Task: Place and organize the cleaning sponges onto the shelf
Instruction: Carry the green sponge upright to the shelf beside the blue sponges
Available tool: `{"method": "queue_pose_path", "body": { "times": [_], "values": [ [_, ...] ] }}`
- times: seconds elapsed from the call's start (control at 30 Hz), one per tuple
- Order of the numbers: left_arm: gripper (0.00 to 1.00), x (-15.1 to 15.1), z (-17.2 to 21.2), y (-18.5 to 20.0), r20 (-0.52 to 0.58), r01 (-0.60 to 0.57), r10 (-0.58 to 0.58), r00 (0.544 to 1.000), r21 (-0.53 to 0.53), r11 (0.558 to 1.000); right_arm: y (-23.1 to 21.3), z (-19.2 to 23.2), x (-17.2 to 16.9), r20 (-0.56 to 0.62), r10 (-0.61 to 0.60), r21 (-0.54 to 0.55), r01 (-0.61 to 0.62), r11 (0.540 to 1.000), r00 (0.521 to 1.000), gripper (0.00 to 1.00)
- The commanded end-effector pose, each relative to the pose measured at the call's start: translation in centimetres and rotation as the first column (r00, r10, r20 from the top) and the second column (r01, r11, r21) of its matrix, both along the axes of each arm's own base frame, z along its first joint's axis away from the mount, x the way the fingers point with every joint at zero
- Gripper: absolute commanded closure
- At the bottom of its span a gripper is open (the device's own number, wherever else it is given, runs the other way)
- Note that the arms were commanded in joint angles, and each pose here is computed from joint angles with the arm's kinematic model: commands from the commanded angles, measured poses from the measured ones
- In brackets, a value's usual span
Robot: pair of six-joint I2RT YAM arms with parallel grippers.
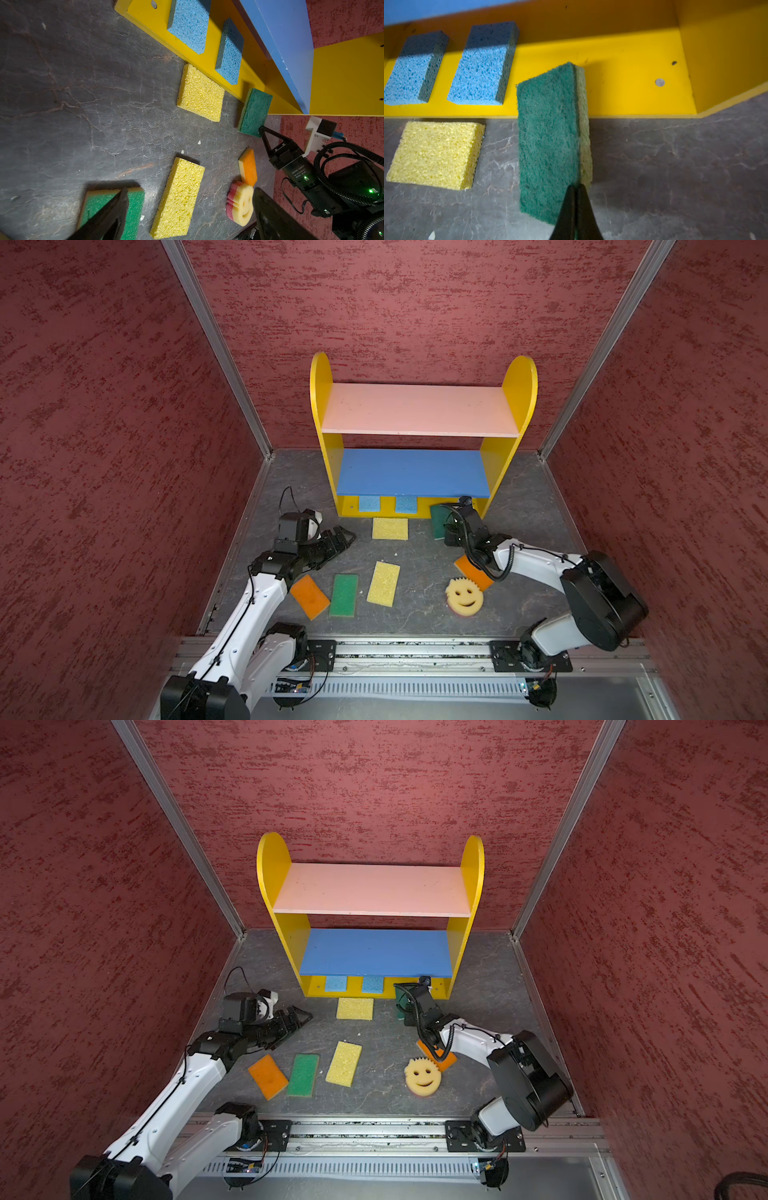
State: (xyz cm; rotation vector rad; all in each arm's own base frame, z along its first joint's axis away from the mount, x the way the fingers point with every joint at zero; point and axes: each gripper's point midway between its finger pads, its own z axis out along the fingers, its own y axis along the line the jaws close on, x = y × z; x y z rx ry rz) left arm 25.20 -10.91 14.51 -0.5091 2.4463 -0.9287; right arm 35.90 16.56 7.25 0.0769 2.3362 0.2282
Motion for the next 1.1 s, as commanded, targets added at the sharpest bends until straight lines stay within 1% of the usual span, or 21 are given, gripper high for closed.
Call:
{"method": "queue_pose_path", "body": {
  "times": [0.0, 0.17, 0.3, 0.43, 0.53, 0.57, 0.7, 0.77, 0.87, 0.93, 1.0, 1.07],
  "values": [
    [0.07, 0.5, 1.0, 0.3, 0.042, -0.003, 0.002, 0.999, 0.016, 1.000, -0.5, 1.1, 2.9, 0.095, -0.045, -0.023, 0.048, 0.999, 0.994, 1.00],
    [0.07, 0.2, 1.0, 0.6, 0.041, -0.011, 0.010, 0.999, 0.029, 1.000, -1.2, -0.6, 4.2, 0.084, -0.090, -0.015, 0.091, 0.996, 0.992, 1.00],
    [0.07, 0.1, 0.9, 0.7, 0.037, -0.013, 0.012, 0.999, 0.028, 1.000, -1.3, -1.3, 5.0, 0.077, -0.101, -0.006, 0.102, 0.995, 0.992, 1.00],
    [0.07, 0.1, 0.9, 0.7, 0.037, -0.014, 0.013, 0.999, 0.028, 1.000, -1.6, -1.4, 5.3, 0.078, -0.110, -0.004, 0.110, 0.994, 0.991, 0.91],
    [0.07, 0.1, 1.0, 0.6, 0.035, -0.012, 0.011, 0.999, 0.022, 1.000, -2.0, -1.4, 5.1, 0.075, -0.123, 0.003, 0.123, 0.992, 0.990, 0.82],
    [0.07, 0.1, 1.1, 0.5, 0.037, -0.012, 0.011, 0.999, 0.021, 1.000, -2.2, -1.4, 4.9, 0.074, -0.128, 0.007, 0.127, 0.992, 0.989, 0.78],
    [0.07, 0.0, 1.3, 0.5, 0.043, -0.011, 0.011, 0.999, 0.019, 1.000, -2.8, -0.3, 3.8, 0.084, -0.147, 0.041, 0.144, 0.989, 0.986, 0.70],
    [0.07, -0.2, 1.2, 0.6, 0.045, -0.012, 0.011, 0.999, 0.022, 1.000, -2.9, 0.4, 2.9, 0.089, -0.153, 0.076, 0.146, 0.986, 0.984, 0.67],
    [0.07, -0.4, 1.2, 0.6, 0.046, -0.012, 0.011, 0.999, 0.020, 1.000, -2.7, 1.4, 1.5, 0.095, -0.145, 0.156, 0.129, 0.979, 0.985, 0.61],
    [0.07, -0.5, 1.3, 0.5, 0.050, -0.010, 0.009, 0.999, 0.016, 1.000, -2.5, 2.3, 0.6, 0.099, -0.143, 0.212, 0.119, 0.970, 0.985, 0.58],
    [0.07, -0.6, 1.4, 0.6, 0.055, -0.011, 0.010, 0.998, 0.016, 1.000, -2.3, 2.6, -0.5, 0.091, -0.139, 0.270, 0.110, 0.956, 0.986, 0.60],
    [0.06, -0.7, 1.3, 0.7, 0.058, -0.016, 0.015, 0.998, 0.016, 1.000, -1.7, 2.7, -1.5, 0.073, -0.119, 0.328, 0.089, 0.941, 0.990, 0.70]
  ]
}}
